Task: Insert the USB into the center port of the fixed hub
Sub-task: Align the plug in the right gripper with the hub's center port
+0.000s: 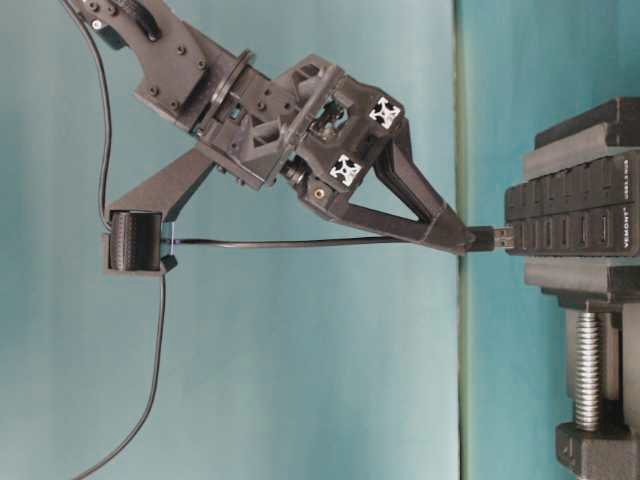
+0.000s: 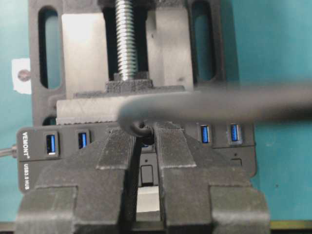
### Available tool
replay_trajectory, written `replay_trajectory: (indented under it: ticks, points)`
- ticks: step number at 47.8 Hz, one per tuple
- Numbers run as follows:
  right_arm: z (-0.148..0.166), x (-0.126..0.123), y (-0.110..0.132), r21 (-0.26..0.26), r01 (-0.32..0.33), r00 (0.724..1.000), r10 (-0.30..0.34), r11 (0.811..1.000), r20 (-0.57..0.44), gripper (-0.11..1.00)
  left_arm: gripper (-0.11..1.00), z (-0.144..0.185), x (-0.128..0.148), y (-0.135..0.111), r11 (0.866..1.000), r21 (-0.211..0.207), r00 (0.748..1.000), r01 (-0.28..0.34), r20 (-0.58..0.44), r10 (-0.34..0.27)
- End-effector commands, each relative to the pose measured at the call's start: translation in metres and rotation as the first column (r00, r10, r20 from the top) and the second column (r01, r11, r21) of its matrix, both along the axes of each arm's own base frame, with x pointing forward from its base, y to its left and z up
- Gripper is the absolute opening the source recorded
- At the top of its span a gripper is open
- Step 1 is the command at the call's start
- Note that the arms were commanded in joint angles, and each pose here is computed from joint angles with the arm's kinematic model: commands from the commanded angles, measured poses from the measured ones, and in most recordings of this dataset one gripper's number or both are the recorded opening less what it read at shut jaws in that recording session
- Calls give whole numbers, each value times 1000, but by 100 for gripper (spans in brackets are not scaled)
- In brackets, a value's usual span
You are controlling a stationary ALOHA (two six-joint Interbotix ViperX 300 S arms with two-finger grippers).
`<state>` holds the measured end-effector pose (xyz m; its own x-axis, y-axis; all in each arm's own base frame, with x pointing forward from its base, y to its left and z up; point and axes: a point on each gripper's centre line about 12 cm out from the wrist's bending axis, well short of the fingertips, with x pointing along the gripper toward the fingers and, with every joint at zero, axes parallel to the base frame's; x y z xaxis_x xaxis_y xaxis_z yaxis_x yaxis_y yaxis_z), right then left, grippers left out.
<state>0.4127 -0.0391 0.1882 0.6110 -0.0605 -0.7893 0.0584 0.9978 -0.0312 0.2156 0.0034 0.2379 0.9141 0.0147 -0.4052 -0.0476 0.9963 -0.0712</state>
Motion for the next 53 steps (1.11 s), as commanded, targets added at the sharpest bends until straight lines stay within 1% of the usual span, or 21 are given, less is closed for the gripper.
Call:
replay_trajectory:
  ticks: [1,30,53]
  points:
    - [9,3,2,5,4,999,-5,1000,31,7,0,5,2,0,1000,0,1000,-2,15,2]
    - [-7,4,3,10,3,1000,-3,1000,-8,7,0,5,2,0,1000,0,1000,-2,15,2]
    - [-10,3,5,12,0,1000,0,1000,-14,7,0,4,2,0,1000,-1,1000,-2,14,2]
